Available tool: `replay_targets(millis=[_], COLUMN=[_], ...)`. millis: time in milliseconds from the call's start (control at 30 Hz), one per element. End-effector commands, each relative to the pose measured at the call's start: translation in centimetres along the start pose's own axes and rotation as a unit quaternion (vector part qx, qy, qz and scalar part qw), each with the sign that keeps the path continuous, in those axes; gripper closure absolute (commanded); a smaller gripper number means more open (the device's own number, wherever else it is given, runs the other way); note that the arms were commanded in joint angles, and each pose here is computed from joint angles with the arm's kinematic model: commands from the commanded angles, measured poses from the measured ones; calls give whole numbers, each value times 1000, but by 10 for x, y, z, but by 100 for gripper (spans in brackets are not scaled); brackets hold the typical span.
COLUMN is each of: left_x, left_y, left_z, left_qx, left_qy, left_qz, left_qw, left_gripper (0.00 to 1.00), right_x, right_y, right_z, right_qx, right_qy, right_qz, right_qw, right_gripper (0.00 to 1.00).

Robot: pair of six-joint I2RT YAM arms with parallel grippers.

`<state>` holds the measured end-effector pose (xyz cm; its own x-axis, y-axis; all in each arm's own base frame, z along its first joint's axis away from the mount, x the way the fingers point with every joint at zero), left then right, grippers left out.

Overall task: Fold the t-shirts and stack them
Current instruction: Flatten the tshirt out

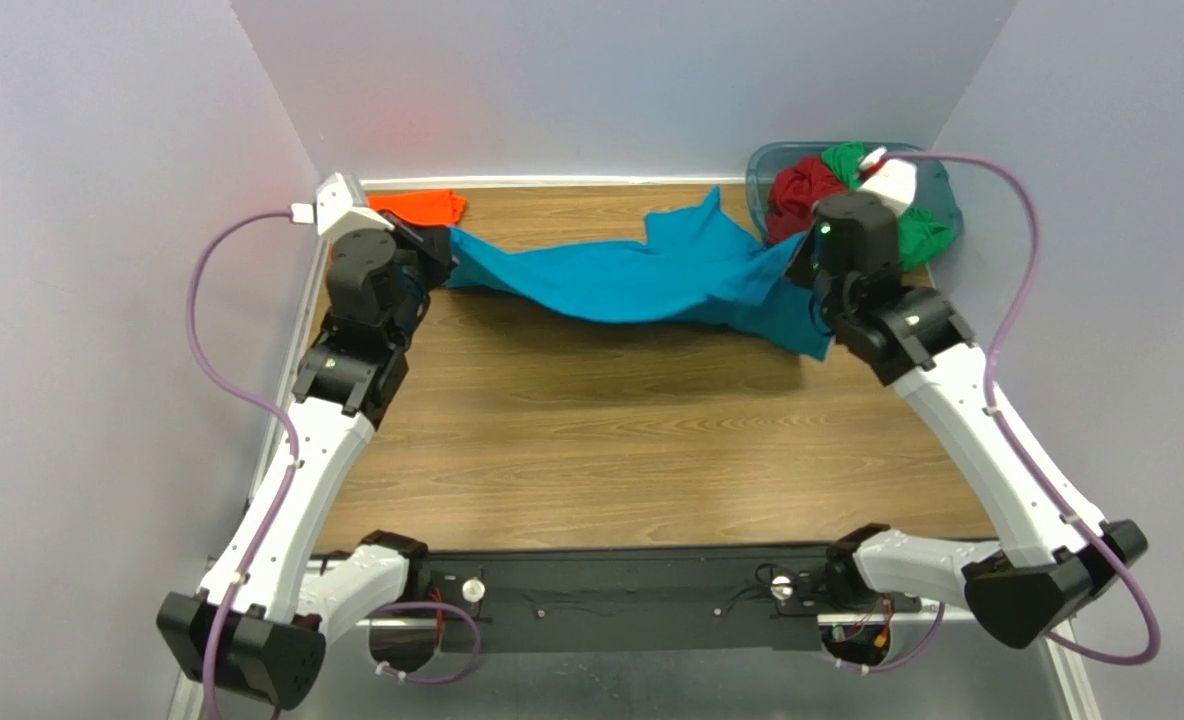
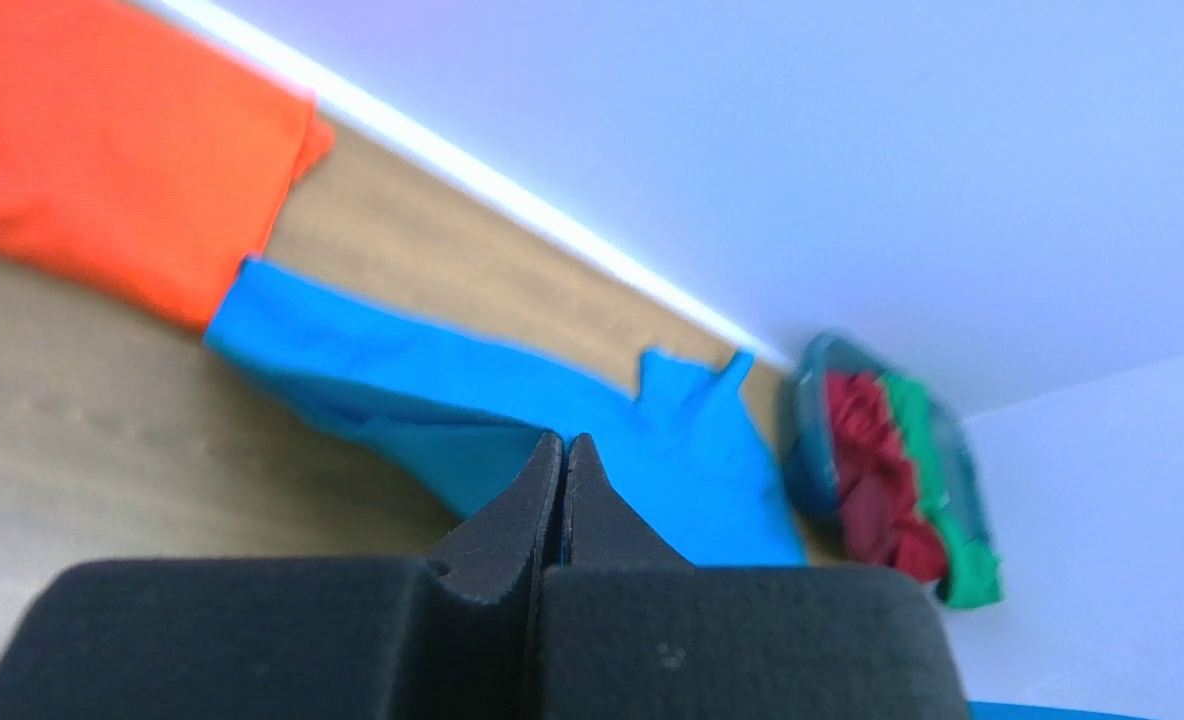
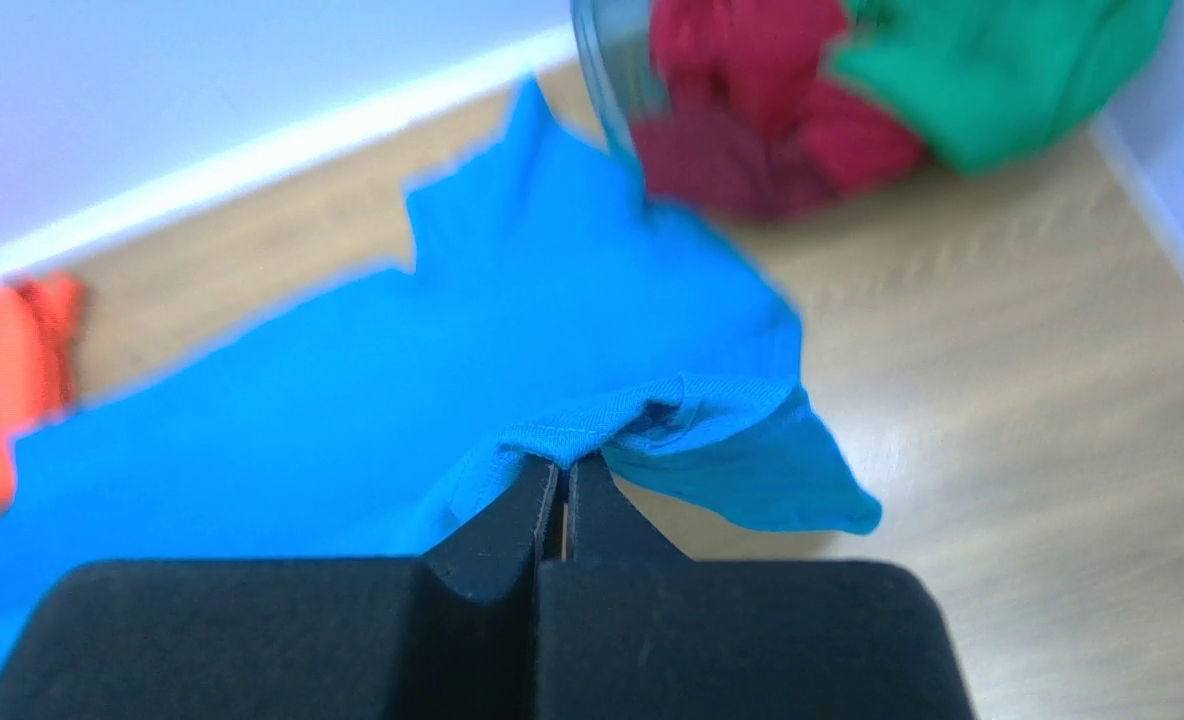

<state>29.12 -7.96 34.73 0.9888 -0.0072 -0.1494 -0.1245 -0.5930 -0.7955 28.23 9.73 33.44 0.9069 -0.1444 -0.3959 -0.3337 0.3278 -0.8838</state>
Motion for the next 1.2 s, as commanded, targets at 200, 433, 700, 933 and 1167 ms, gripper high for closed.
replay_targets(millis=[200,433,700,933,1167], left_x=[-100,-176,-257,-302,-297], left_y=[-124,-182,-207,-206,-188], left_z=[-51,-82,-96,-90,-92], left_qx=[-15,-24,-21,-36,-22], left_qy=[98,192,300,353,385], left_qz=[-195,-272,-310,-328,-291], left_qw=[976,943,902,875,876], left_gripper=[100,100,100,100,100], right_x=[-85,-161,-248,-294,-302], right_y=[-136,-202,-238,-247,-237], right_z=[5,-7,-15,-40,-51], right_qx=[23,38,10,6,15], right_qy=[-58,-126,-272,-297,-301], right_qz=[-178,-276,-357,-408,-407], right_qw=[982,952,894,863,862], right_gripper=[99,99,99,99,99])
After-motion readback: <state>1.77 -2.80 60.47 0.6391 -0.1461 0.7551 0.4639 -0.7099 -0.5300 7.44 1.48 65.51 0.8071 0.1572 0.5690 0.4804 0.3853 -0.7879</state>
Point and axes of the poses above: each gripper's point midway between its finger pads, its own x axis out along the fingers, its own z axis along the line the jaws close on, y = z × x, the point moved 7 cm from there along -x, back along the fingers, and after that the axes turned 3 degrees about x, right-handed, at the moved point
